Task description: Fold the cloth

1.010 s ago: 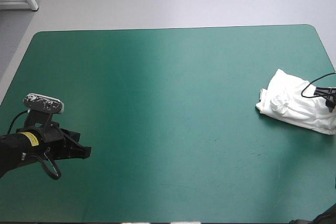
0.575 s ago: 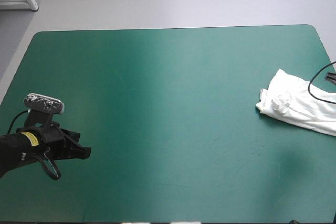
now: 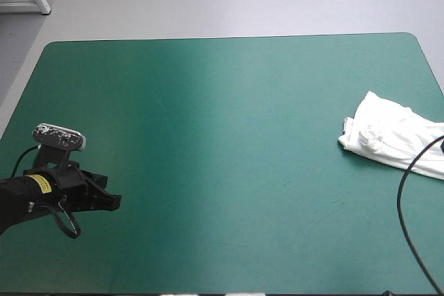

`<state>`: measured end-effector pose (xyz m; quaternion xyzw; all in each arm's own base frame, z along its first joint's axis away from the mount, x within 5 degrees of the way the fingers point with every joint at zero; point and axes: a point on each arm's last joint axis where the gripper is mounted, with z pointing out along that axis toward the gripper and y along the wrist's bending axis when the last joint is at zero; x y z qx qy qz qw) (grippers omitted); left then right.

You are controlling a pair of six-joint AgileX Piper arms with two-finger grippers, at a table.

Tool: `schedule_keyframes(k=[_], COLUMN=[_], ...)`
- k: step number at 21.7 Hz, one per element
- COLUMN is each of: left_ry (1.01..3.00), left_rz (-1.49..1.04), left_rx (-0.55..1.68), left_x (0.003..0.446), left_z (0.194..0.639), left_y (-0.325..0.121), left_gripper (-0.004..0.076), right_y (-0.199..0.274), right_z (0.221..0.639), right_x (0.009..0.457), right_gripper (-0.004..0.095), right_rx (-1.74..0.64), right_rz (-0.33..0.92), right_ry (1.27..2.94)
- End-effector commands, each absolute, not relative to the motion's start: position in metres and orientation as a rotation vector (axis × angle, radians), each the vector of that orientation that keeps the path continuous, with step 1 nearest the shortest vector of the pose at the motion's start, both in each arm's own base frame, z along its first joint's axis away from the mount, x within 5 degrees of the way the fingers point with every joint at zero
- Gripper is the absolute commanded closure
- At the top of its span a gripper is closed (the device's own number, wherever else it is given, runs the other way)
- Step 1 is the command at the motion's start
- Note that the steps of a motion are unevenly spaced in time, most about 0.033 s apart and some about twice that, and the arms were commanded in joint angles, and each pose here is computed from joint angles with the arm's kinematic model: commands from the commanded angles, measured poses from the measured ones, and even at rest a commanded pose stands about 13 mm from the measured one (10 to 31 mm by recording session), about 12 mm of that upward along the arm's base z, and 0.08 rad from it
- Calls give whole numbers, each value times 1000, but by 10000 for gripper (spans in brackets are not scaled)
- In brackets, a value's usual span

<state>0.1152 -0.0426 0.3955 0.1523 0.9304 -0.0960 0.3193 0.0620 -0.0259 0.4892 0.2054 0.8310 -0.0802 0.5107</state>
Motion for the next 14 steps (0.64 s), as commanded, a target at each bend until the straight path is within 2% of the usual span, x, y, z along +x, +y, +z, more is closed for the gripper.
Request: schedule_keyframes(k=[1, 14], left_ry=[2383, 2407], left_rz=[-349, -414], left_rx=[391, 403], left_x=[114, 110], left_z=[406, 405], left_y=[-48, -52], left_gripper=[733, 733], right_y=[-14, -10], right_z=[500, 500], right_x=[43, 41], right_gripper=[509, 510], right_rx=[436, 421], right_rz=[-188, -144], right_ry=[1912, 1900])
